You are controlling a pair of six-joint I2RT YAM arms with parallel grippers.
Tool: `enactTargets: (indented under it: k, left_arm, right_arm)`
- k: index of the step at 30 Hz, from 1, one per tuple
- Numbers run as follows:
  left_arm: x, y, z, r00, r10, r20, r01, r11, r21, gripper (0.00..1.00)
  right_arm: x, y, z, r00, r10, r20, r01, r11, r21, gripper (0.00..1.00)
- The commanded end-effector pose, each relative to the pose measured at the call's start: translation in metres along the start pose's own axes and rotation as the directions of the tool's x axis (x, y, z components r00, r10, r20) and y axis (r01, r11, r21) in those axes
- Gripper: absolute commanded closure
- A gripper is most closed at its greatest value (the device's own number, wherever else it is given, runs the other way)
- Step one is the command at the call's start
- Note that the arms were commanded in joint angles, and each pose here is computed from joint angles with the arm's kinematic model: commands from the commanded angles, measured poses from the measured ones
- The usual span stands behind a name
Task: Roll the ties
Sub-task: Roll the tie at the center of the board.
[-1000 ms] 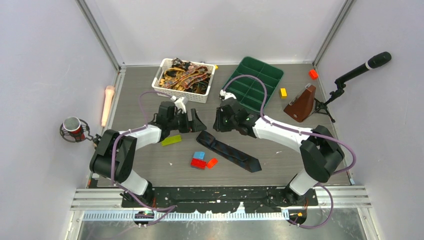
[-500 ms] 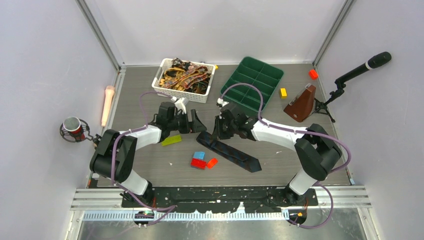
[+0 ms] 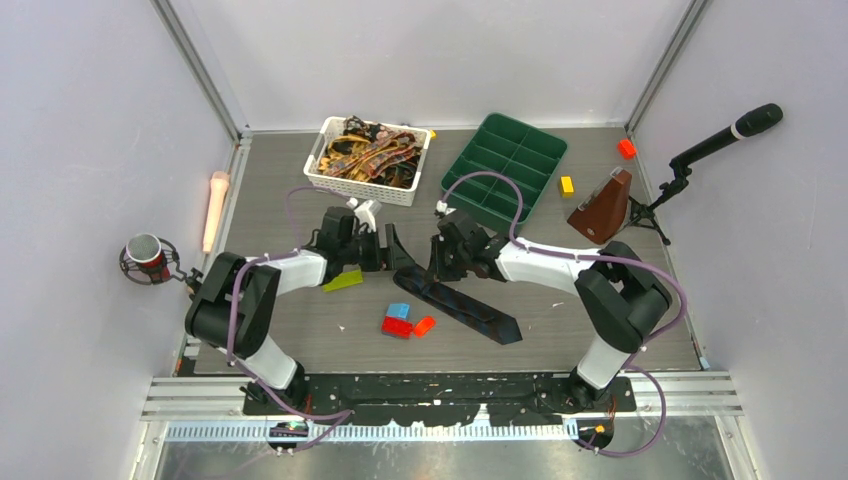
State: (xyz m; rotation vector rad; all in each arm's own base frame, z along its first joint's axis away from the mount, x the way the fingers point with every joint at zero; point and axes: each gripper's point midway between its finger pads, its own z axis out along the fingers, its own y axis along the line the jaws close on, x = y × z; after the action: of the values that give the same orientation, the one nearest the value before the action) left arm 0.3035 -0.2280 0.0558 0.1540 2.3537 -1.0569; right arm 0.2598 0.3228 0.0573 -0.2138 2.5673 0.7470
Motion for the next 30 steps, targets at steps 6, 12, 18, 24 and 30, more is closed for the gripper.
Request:
enactTargets:
  k: [6,12,18,24,30]
  left_arm:
    - [0.003,-0.005,0.002,0.999,0.038,-0.019,-0.037,0.999,0.030,0.20]
    - [0.009,-0.007,0.004,0.998,0.038,-0.046,-0.036,0.999,0.037,0.20]
    - [0.020,-0.010,0.005,0.995,0.014,-0.094,-0.012,1.000,0.022,0.20]
    - [0.027,-0.016,0.007,0.989,0.010,-0.145,-0.010,1.000,0.000,0.20]
    - [0.031,-0.018,0.004,0.985,0.022,-0.173,-0.025,1.000,-0.013,0.20]
  right_arm:
    - [0.002,-0.006,0.006,1.000,0.021,0.014,-0.021,0.999,0.024,0.89]
    - [0.004,-0.004,0.006,1.000,0.024,0.008,-0.024,1.000,0.012,0.89]
    - [0.005,-0.005,0.005,1.000,0.023,0.008,-0.023,1.000,0.011,0.90]
    - [0.004,-0.005,0.004,1.000,0.019,0.014,-0.019,1.000,0.013,0.90]
    - [0.004,-0.007,0.004,1.000,0.018,0.018,-0.018,1.000,0.020,0.89]
